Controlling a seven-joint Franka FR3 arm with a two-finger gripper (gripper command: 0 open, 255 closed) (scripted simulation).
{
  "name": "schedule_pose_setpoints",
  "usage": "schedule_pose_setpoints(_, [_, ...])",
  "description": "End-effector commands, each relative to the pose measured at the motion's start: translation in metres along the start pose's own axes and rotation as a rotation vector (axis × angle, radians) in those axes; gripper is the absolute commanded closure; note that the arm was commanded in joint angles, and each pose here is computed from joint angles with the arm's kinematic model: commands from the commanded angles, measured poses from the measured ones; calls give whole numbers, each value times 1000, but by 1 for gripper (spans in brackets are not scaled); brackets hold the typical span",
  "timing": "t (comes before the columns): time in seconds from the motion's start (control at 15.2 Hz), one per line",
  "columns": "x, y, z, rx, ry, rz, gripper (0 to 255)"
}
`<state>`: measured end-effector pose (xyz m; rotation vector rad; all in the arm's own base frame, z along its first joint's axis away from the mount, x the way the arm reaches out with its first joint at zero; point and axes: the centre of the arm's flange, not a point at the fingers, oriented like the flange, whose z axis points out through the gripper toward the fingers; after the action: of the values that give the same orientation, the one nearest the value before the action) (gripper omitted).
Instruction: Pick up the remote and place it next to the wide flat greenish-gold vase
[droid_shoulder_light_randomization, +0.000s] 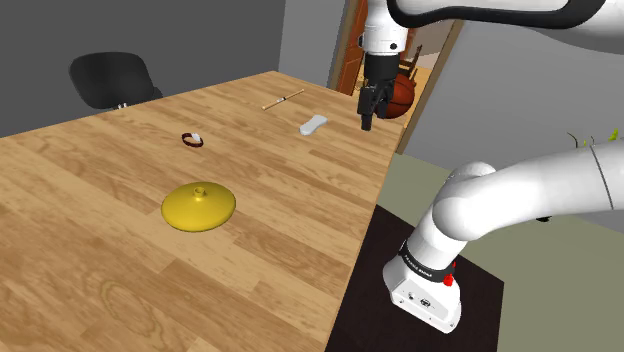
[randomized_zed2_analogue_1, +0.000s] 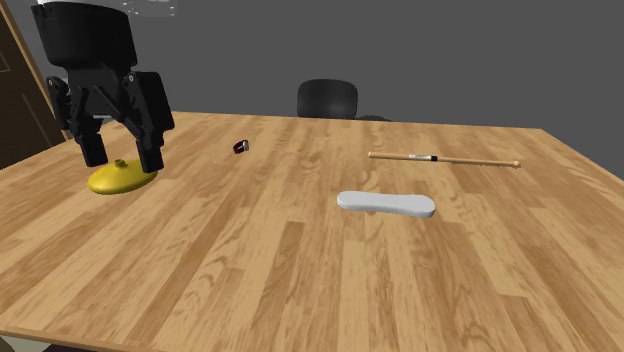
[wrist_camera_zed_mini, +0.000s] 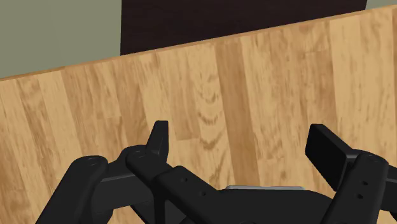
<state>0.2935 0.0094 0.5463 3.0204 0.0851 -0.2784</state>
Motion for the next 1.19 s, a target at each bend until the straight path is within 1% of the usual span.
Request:
schedule_pose_setpoints(0.0, [0, 0, 0, 0, 0, 0, 0])
schedule_pose_setpoints(0.53, [97, 20, 28, 38, 19, 263, 0])
schedule_pose_setpoints(1.12, [197, 70, 58, 82, 39, 558, 0])
